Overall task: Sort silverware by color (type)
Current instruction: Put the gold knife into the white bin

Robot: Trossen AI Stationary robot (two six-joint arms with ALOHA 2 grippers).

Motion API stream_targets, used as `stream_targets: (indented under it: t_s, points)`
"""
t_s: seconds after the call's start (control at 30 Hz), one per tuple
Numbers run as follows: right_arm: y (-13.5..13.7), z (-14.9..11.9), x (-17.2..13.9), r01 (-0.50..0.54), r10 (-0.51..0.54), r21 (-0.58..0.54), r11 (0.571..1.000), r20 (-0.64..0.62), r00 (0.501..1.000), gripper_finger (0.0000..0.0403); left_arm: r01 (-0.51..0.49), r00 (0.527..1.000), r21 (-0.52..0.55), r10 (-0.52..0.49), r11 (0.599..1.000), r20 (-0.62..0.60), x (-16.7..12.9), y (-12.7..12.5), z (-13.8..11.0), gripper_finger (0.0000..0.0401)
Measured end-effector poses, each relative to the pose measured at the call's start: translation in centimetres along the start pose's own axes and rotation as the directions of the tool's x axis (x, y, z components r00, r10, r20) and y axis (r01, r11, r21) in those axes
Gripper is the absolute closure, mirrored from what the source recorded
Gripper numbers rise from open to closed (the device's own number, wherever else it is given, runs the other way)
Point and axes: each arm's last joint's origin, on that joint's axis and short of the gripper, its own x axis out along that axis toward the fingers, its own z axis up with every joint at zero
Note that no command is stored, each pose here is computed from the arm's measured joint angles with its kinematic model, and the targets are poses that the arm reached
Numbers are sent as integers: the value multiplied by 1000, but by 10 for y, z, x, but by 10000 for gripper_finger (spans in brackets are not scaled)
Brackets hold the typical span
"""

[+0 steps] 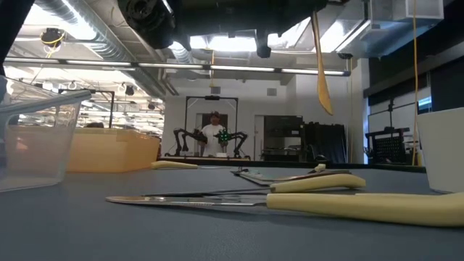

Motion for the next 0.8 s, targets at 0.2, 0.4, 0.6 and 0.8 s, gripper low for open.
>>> stream_targets:
  t_s: [0.2, 0.4, 0.6, 0.8]
  points:
    - [4, -2, 13, 19, -20, -21, 1000, -27, 999, 214, 1, 1000, 9, -1, 1000, -16, -1, -2, -2, 383]
    - [5, -2, 13, 20, -21, -32, 999, -25, 999, 261, -3, 1000, 10, 4, 1000, -15, -1, -2, -2, 383]
    - [5, -2, 13, 3, -4, -31, 1000, -29, 1000, 319, -6, 1000, 11, 6, 1000, -14, -1, -2, -2, 383]
    - [5, -2, 13, 4, -5, -25, 1000, -31, 1000, 377, 0, 1000, 17, 0, 1000, -14, -1, -2, -2, 383]
